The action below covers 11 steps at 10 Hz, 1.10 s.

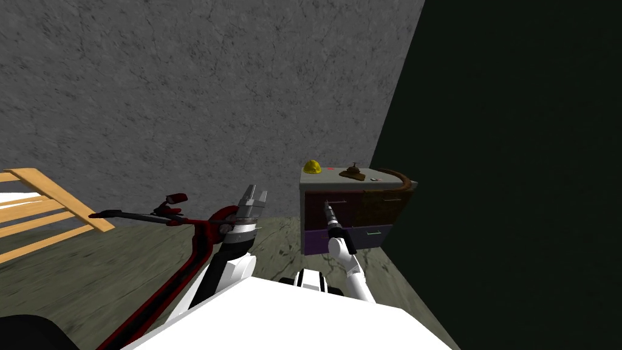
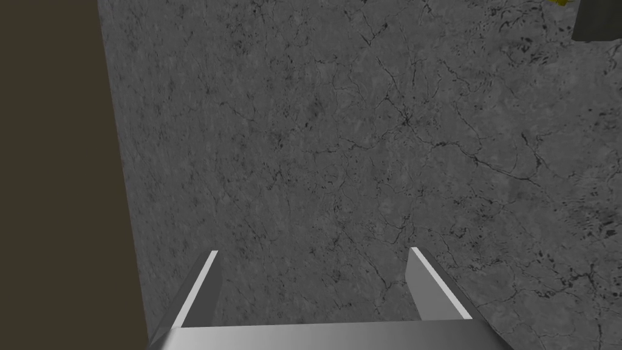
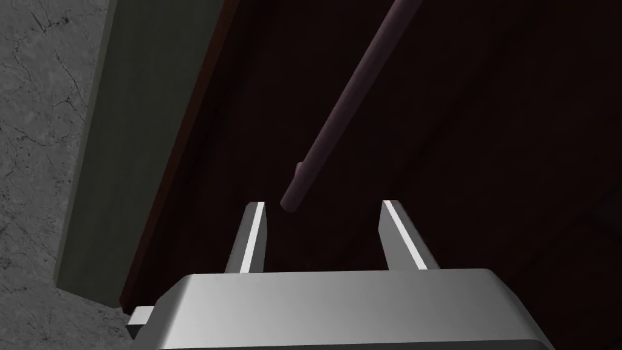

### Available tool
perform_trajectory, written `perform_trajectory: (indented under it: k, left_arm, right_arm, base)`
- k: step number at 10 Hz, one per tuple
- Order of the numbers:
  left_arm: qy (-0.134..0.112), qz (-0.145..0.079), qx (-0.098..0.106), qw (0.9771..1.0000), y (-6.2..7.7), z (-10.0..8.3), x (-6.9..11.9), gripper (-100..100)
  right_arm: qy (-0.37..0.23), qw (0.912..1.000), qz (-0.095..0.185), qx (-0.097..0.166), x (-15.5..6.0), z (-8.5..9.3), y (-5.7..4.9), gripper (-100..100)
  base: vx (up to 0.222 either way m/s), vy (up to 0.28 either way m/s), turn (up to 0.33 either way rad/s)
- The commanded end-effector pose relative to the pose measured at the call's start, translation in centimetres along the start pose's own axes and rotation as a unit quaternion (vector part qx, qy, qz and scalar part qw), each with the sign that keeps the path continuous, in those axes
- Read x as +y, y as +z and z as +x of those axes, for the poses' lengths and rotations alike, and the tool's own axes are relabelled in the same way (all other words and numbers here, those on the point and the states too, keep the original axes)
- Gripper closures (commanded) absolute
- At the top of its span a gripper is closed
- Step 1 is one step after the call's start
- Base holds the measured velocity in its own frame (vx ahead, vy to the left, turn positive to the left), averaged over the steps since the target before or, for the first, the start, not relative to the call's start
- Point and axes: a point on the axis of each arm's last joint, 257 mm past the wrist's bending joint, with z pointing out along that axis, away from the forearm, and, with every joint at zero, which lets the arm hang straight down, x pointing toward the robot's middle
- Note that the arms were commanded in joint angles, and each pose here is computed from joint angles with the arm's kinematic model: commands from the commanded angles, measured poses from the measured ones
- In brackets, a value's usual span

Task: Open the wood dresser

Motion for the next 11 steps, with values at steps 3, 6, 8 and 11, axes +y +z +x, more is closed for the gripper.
perform_trajectory:
  k: [3, 6, 8, 11]
  left_arm:
    - [0.000, 0.000, 0.000, 1.0000, 0.0, 0.0, 0.0, 0]
    - [0.000, 0.000, 0.000, 1.0000, 0.0, 0.0, 0.0, 0]
    - [0.000, 0.000, 0.000, 1.0000, 0.0, 0.0, 0.0, 0]
    - [0.000, 0.000, 0.000, 1.0000, 0.0, 0.0, 0.0, 0]
  right_arm:
    - [0.001, 1.0000, 0.006, -0.006, -0.7, -0.2, 0.1, 100]
    - [-0.017, 0.9998, 0.005, -0.009, 0.2, 0.9, -0.1, -100]
    - [-0.033, 0.9994, 0.004, -0.010, 1.3, 2.1, -0.5, -100]
    - [-0.037, 0.9993, 0.005, -0.010, 2.2, 3.5, -1.1, -100]
  base:
    - [-0.184, -0.044, -0.040]
    - [-0.108, -0.010, -0.010]
    - [0.021, -0.001, 0.020]
    - [0.037, -0.006, 0.037]
